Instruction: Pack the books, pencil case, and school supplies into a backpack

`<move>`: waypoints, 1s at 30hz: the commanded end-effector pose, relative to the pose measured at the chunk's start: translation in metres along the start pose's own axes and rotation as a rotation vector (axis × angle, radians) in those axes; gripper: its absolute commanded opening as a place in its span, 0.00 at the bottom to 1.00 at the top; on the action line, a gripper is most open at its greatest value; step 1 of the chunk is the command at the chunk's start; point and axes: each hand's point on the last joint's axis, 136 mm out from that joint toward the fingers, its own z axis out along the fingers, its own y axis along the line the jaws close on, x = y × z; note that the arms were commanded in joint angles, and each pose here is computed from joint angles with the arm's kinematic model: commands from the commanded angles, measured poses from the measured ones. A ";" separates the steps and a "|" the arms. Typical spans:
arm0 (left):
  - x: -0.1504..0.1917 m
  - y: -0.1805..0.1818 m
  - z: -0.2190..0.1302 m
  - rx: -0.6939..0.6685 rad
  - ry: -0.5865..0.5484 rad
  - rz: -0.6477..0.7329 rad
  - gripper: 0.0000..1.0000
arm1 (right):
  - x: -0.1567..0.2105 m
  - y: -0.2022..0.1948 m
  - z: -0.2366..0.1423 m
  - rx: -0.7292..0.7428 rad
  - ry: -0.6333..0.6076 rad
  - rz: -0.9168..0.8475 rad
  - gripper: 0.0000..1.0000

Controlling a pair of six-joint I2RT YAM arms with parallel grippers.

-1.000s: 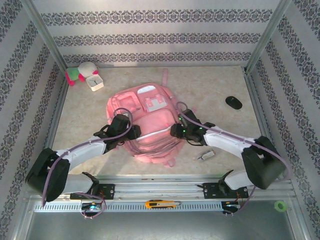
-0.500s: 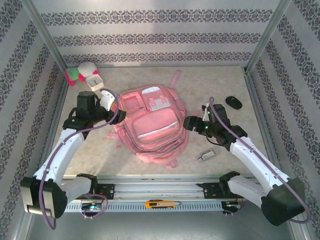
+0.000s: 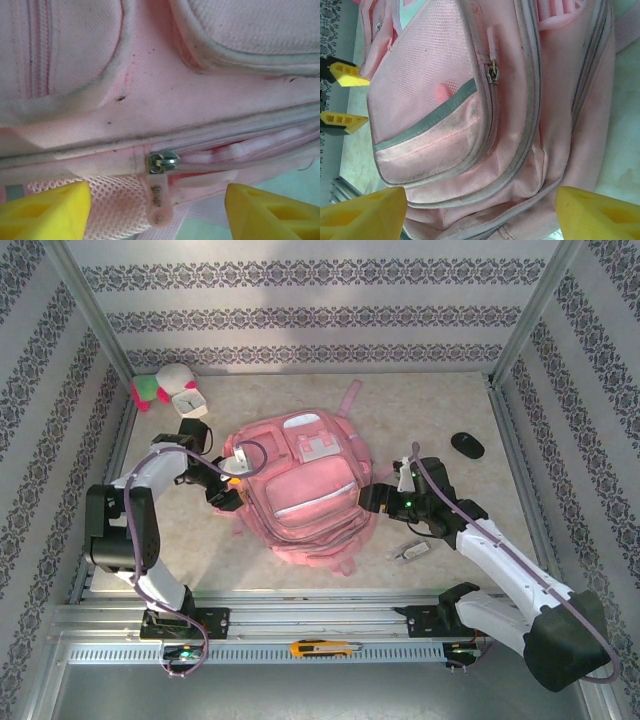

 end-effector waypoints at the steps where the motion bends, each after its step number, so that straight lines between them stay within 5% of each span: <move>1: 0.003 -0.004 0.002 0.070 0.009 0.065 0.69 | 0.005 0.002 -0.002 -0.018 -0.019 0.002 0.77; 5: 0.007 -0.005 0.009 0.115 0.018 0.055 0.64 | 0.014 -0.006 -0.003 -0.013 -0.025 0.027 0.77; 8: 0.014 -0.009 0.013 0.113 0.034 0.045 0.45 | 0.019 -0.011 -0.004 -0.012 -0.034 0.040 0.77; 18: 0.018 -0.023 0.006 0.039 0.070 0.038 0.10 | 0.023 -0.011 -0.002 -0.021 -0.034 0.094 0.75; 30: 0.011 -0.024 -0.002 -0.097 0.042 0.015 0.00 | 0.043 0.070 -0.005 -0.100 -0.066 0.010 0.71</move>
